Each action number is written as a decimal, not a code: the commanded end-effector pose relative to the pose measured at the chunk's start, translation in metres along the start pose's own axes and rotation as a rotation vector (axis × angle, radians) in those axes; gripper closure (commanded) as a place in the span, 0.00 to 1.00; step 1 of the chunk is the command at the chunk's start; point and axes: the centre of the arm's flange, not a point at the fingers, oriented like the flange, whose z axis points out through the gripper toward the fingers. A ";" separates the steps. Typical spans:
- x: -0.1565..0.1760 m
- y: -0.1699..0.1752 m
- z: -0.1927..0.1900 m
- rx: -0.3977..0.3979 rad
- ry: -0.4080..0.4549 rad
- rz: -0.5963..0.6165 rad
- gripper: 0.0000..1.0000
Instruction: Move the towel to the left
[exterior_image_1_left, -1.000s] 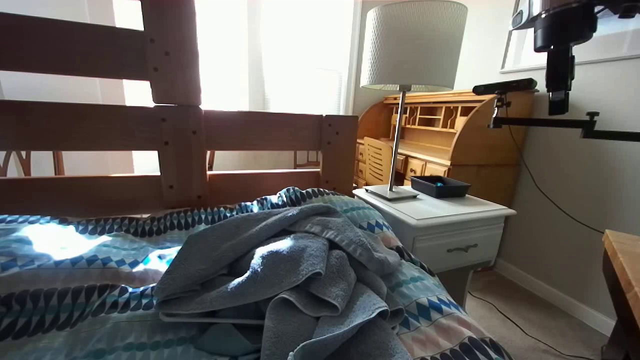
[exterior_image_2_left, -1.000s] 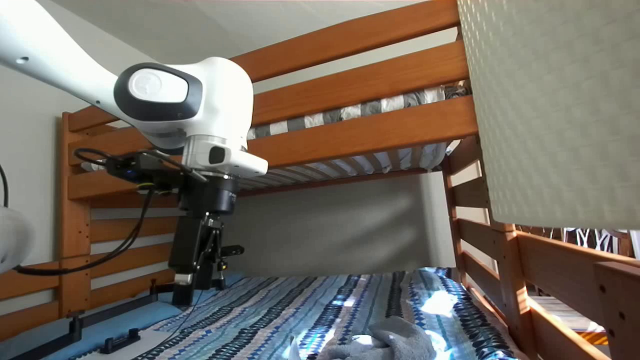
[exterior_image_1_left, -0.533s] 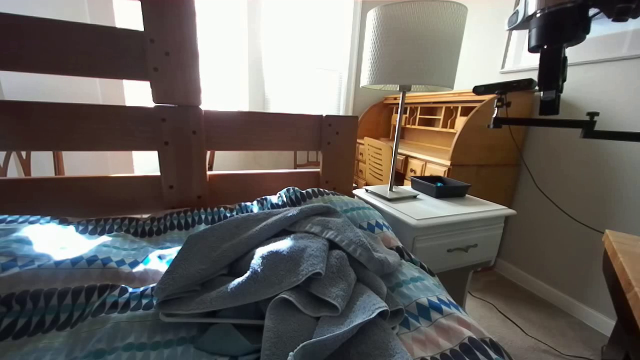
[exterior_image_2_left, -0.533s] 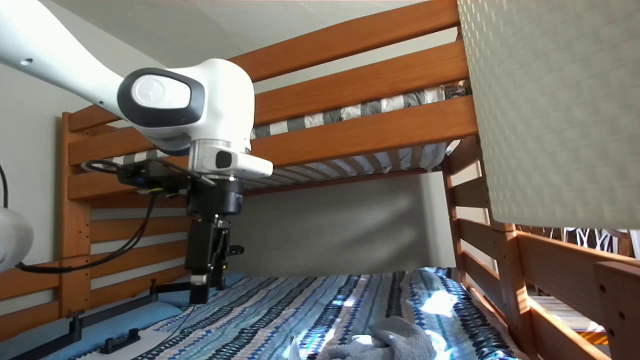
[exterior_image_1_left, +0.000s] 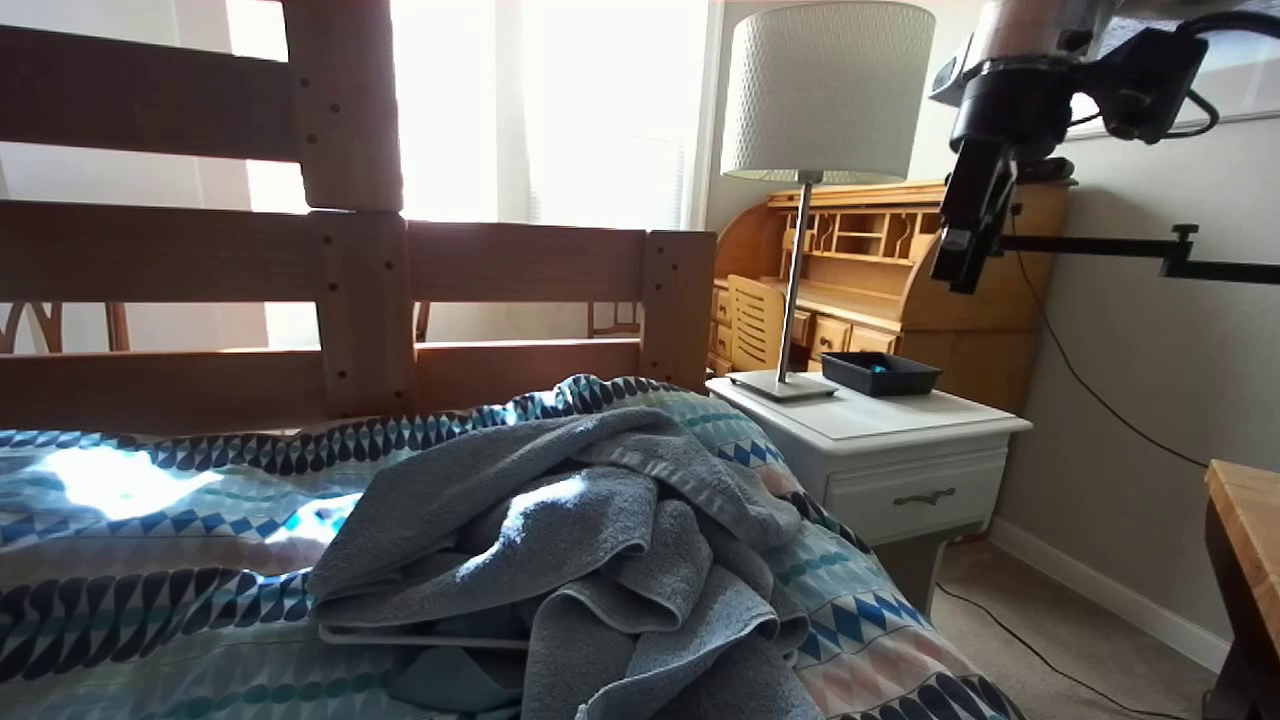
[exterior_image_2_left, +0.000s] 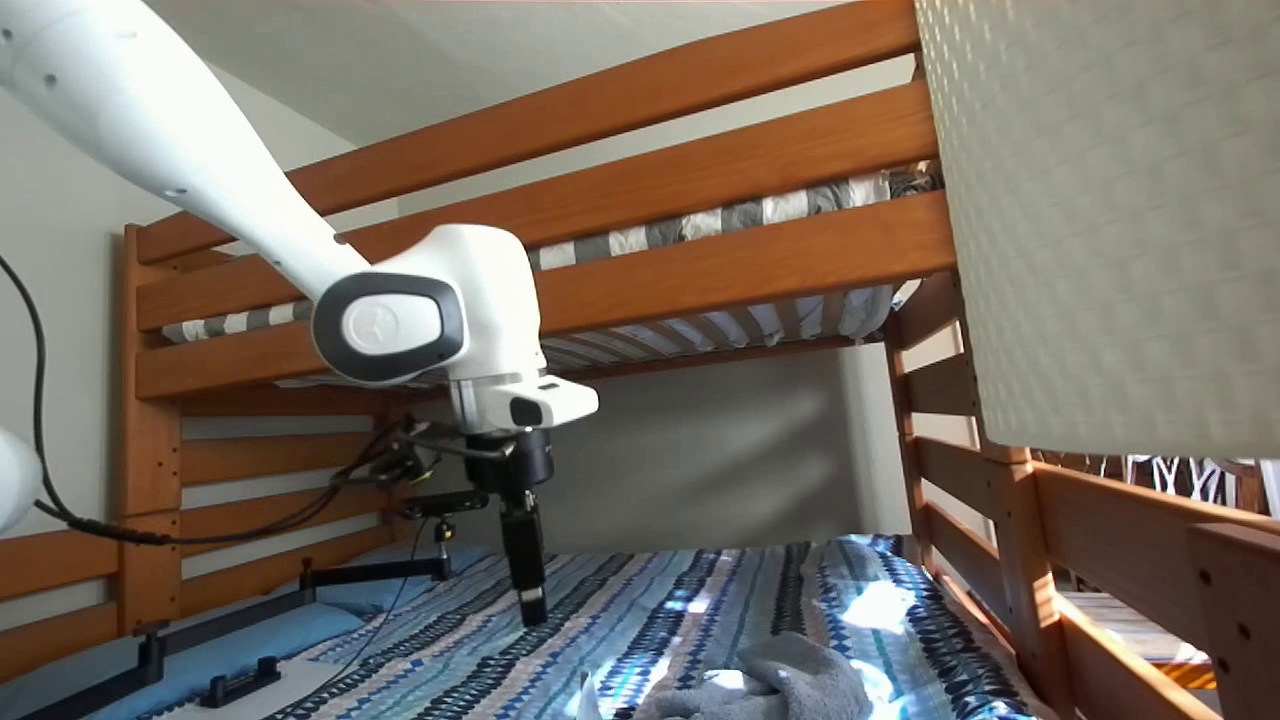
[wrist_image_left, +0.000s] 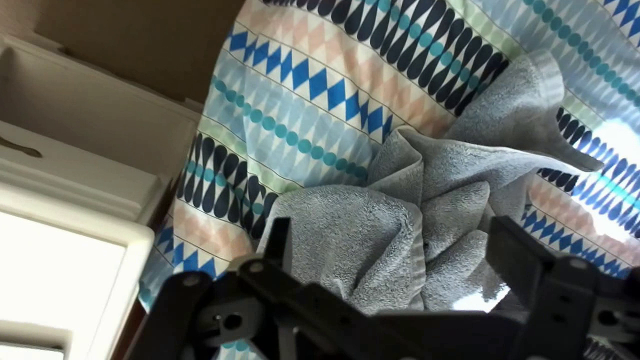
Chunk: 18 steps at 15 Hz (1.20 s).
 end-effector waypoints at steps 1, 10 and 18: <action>0.025 -0.024 0.052 0.026 0.055 -0.068 0.00; 0.018 -0.036 0.072 0.006 0.106 -0.100 0.00; 0.026 -0.053 0.096 0.038 0.097 -0.164 0.00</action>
